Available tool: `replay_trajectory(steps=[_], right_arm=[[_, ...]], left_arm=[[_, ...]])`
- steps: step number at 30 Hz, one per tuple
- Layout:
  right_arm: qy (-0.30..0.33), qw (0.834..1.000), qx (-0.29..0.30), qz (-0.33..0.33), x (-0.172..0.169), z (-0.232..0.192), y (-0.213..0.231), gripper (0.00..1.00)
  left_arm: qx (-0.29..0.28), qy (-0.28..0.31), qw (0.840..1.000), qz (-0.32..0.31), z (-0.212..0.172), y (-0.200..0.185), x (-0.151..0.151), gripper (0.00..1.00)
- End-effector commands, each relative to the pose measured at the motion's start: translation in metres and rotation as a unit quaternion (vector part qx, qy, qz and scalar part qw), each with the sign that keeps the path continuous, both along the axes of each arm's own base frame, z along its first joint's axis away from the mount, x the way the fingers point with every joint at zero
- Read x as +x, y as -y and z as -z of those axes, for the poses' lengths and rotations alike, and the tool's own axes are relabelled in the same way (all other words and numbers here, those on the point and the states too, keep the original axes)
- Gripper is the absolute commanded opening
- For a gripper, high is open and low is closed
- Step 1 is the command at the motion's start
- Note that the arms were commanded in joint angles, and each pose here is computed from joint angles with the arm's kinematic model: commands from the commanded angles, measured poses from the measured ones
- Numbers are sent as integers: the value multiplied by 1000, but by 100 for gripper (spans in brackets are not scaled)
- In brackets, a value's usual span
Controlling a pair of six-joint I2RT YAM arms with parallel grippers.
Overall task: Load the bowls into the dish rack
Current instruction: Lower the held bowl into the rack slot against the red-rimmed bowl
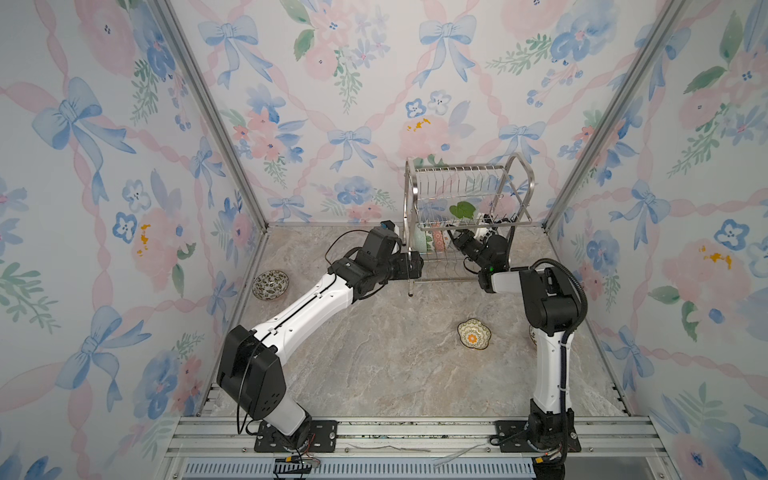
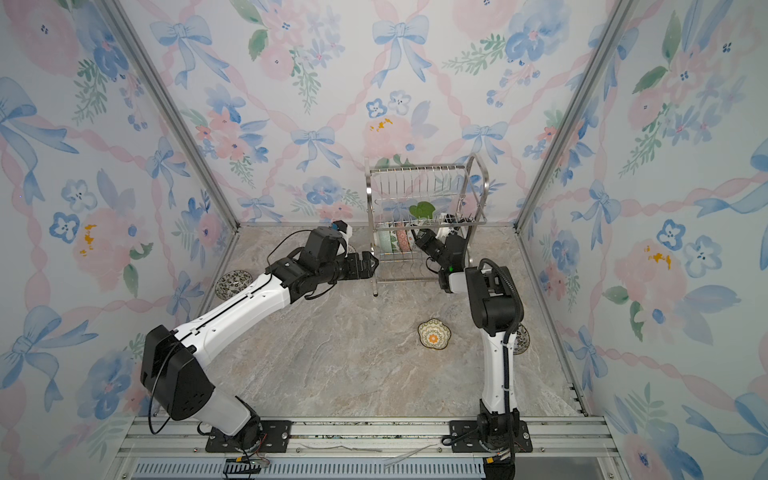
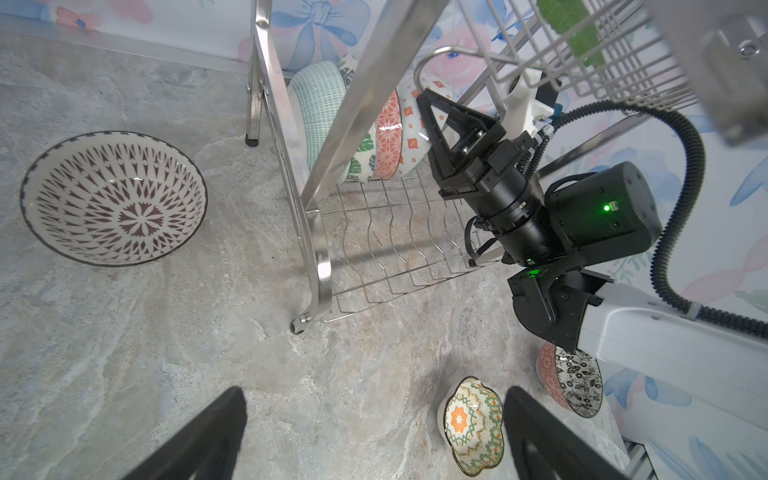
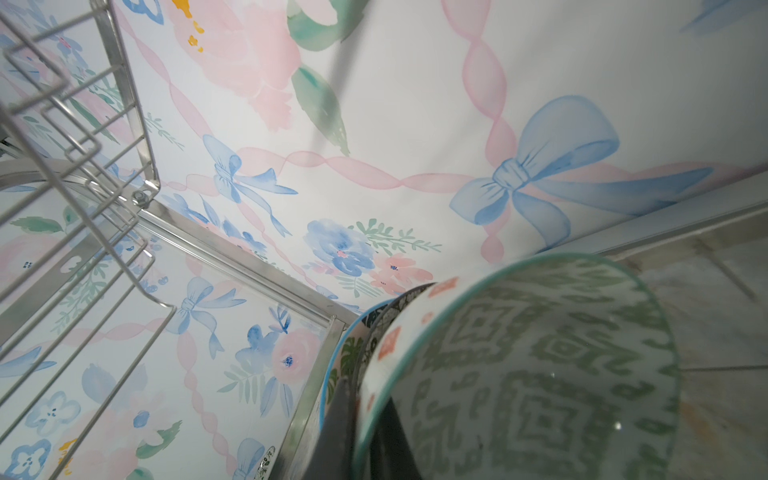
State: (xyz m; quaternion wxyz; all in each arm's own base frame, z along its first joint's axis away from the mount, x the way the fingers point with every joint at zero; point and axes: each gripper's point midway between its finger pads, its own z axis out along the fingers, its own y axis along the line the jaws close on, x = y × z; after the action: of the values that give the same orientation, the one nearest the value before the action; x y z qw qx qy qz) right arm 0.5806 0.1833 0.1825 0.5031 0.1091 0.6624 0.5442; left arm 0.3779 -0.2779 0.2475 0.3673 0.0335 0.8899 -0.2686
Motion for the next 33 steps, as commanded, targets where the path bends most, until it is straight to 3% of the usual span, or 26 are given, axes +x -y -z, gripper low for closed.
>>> replay_trajectory(steps=[1,14,28,33], right_arm=[[49,999,11,-3,1,-24,-3,0],[65,996,53,-18,4,-22,7,0],[-17,998,-66,-3,21,26,7,0],[-30,994,-108,-1,19,32,9,11]], left_arm=[[1,8,1000,-10,-5,-8,2,98],[7,-2,1000,-9,6,-7,6,98],[10,-7,1000,-7,12,-7,9,98],[9,-9,1000,-4,13,-7,11,98]])
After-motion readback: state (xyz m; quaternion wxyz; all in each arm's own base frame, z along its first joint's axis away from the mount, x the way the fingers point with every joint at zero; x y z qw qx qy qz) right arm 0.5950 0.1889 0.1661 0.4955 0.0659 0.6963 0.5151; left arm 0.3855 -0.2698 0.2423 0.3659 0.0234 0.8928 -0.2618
